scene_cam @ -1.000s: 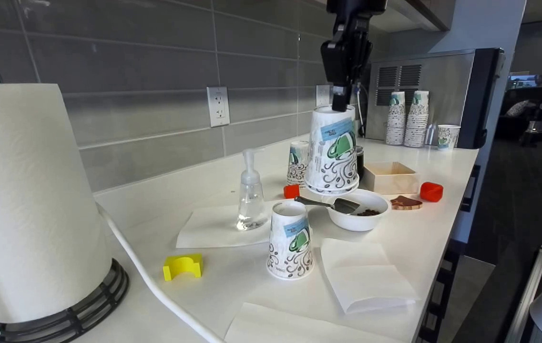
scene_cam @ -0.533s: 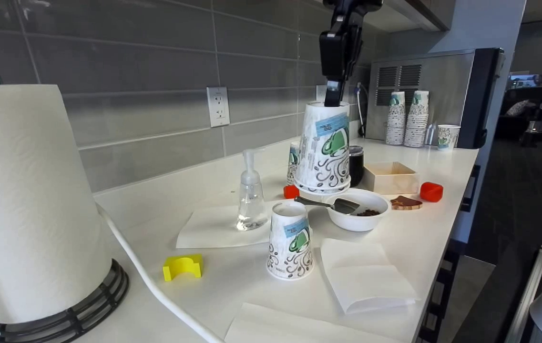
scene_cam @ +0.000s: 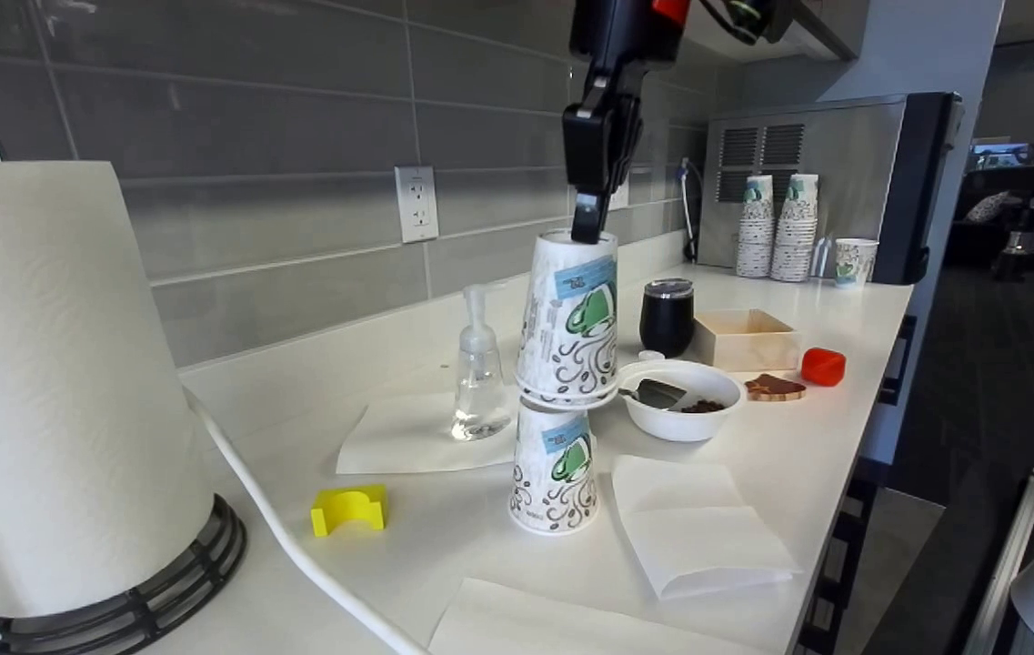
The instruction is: Move two cups from the right pile to the left pile
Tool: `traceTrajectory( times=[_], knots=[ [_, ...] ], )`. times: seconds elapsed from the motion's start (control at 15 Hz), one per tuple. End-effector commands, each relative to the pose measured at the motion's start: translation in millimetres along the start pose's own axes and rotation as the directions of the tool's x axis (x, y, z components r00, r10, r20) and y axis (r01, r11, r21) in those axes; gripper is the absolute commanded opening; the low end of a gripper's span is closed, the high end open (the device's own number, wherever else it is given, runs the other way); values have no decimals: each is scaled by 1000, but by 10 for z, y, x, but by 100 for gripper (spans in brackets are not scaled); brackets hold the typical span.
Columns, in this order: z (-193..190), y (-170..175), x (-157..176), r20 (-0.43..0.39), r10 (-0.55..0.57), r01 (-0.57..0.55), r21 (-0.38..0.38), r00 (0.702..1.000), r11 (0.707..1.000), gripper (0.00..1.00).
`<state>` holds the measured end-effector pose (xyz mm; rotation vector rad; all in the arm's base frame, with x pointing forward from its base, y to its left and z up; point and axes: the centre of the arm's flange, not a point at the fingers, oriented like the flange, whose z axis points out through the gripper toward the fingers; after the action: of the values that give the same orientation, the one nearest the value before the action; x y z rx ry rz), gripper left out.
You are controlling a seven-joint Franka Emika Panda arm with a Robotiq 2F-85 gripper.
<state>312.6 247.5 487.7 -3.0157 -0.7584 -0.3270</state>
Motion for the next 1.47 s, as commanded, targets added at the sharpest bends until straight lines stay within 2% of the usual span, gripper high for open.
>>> traceTrajectory(
  times=[0.0,0.4,0.8,1.4],
  knots=[
    [167,-97,220,-19,-28,28,6,999,1000,1],
    [321,-112,290,-6,-10,10,-39,1000,999,1],
    [342,-96,370,-14,3,-3,-29,1000,1000,1],
    [544,-112,422,18,27,-25,-72,999,997,1]
  ],
)
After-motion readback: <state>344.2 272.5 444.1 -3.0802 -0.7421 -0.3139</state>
